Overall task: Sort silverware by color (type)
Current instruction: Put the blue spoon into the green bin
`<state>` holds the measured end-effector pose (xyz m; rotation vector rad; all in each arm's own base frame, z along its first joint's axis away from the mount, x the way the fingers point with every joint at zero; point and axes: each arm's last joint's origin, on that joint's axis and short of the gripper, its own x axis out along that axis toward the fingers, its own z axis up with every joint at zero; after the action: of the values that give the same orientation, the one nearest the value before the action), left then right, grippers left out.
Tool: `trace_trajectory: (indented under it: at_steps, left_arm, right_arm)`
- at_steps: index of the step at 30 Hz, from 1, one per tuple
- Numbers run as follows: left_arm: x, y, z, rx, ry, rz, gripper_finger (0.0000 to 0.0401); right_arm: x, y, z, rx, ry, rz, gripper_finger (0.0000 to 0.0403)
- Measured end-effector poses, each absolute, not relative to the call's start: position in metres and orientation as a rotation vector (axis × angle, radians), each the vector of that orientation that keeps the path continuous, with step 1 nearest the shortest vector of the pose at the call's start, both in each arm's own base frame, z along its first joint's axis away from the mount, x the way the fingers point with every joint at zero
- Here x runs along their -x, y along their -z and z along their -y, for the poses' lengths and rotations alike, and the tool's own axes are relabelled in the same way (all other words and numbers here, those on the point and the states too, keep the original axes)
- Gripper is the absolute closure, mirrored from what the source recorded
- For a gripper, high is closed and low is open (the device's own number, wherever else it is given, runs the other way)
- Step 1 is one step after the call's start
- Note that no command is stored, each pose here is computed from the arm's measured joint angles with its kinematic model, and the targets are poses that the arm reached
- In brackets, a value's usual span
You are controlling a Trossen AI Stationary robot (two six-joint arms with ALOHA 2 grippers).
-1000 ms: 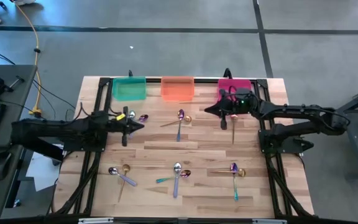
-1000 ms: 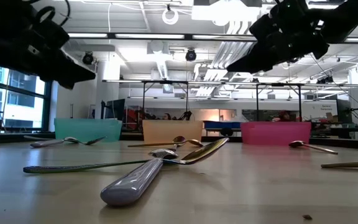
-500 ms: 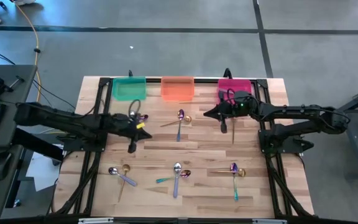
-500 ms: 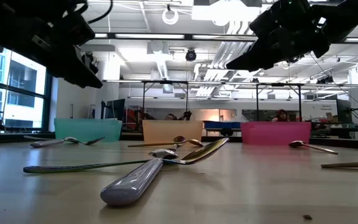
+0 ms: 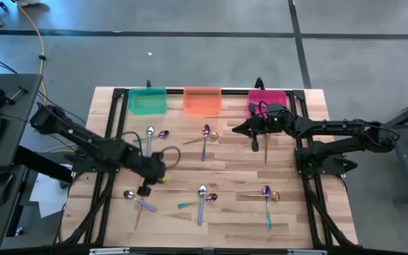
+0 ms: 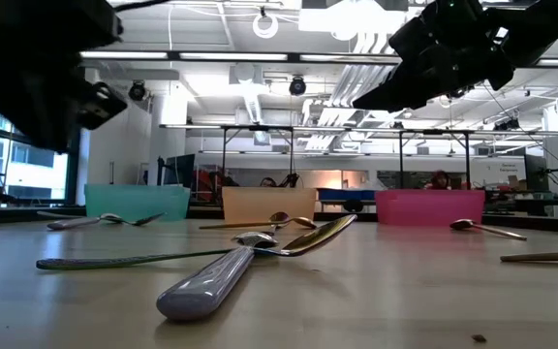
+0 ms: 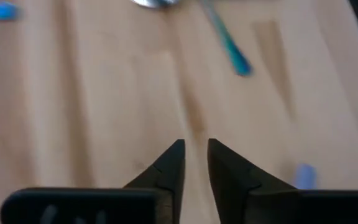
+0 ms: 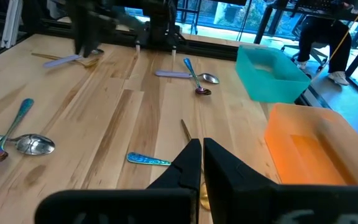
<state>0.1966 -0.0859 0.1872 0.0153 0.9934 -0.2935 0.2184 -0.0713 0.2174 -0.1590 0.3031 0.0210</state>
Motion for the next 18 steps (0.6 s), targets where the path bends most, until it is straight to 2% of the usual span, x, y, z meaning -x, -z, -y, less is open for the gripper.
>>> trace_trajectory:
  at_steps: [6,10,18]
  left_arm:
    - [-0.193,-0.183,0.117,0.015,0.322,-1.100,0.0295]
    - [-0.192,-0.183,0.127,0.044,0.256,-1.146,0.0274]
    - [-0.184,-0.181,0.130,0.098,0.144,-1.280,0.0260]
  right_arm:
    - [-0.218,-0.217,0.071,0.159,-0.021,-0.305,0.0401]
    - [-0.218,-0.217,0.071,0.158,-0.021,-0.305,0.0401]
    - [-0.218,-0.216,0.071,0.154,-0.023,-0.316,0.0401]
